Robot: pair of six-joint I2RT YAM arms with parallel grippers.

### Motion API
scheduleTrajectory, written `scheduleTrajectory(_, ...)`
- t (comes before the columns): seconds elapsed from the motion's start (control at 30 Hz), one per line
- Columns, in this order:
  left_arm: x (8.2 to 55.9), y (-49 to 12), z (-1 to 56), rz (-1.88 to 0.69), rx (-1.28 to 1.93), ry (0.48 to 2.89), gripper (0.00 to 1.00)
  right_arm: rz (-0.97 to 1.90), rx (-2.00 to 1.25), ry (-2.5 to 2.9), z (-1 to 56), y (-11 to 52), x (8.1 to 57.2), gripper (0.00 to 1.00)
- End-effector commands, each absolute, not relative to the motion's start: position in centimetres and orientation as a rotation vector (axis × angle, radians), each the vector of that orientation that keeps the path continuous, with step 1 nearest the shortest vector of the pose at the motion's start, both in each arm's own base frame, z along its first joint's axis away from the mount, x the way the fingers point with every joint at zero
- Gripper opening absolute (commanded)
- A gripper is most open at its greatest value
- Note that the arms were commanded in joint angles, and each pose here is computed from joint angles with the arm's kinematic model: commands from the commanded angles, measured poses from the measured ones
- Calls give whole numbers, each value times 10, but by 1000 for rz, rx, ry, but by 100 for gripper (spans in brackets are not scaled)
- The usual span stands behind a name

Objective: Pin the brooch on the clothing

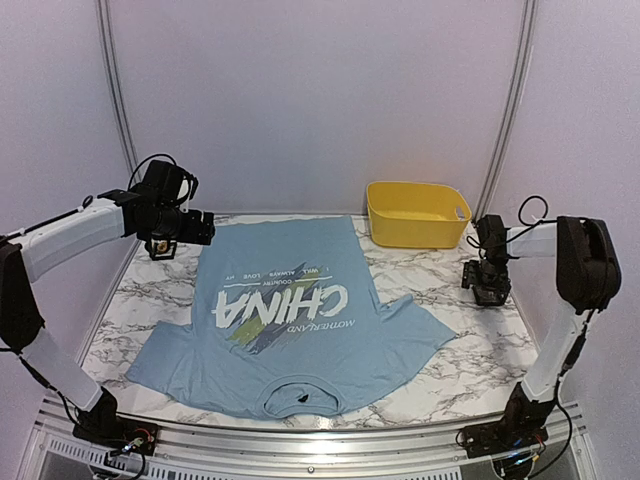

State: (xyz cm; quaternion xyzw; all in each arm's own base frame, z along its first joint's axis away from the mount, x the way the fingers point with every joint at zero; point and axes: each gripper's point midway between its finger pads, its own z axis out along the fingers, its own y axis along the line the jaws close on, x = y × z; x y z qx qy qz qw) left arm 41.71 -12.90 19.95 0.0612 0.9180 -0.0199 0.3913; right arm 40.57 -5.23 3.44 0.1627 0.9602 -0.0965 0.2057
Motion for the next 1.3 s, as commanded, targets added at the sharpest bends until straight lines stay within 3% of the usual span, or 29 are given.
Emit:
scheduleTrajectory(0.0, 417, -131, 198, -60, 175, 2337, 99, -259, 463, 2648, 32, -58, 416, 79)
scheduleTrajectory(0.17, 417, -131, 195, -56, 178, 2345, 99, -218, 468, 2669, 19, -57, 410, 76)
scheduleTrajectory(0.6, 419, -133, 192, -58, 183, 2353, 99, -150, 461, 2647, 29, -54, 403, 42)
scheduleTrajectory(0.9, 420, -131, 191, -46, 187, 2355, 99, -127, 442, 2631, 42, -50, 402, 31)
scheduleTrajectory(1.27, 419, -132, 191, -49, 194, 2355, 99, -50, 389, 2640, 50, -39, 401, 26)
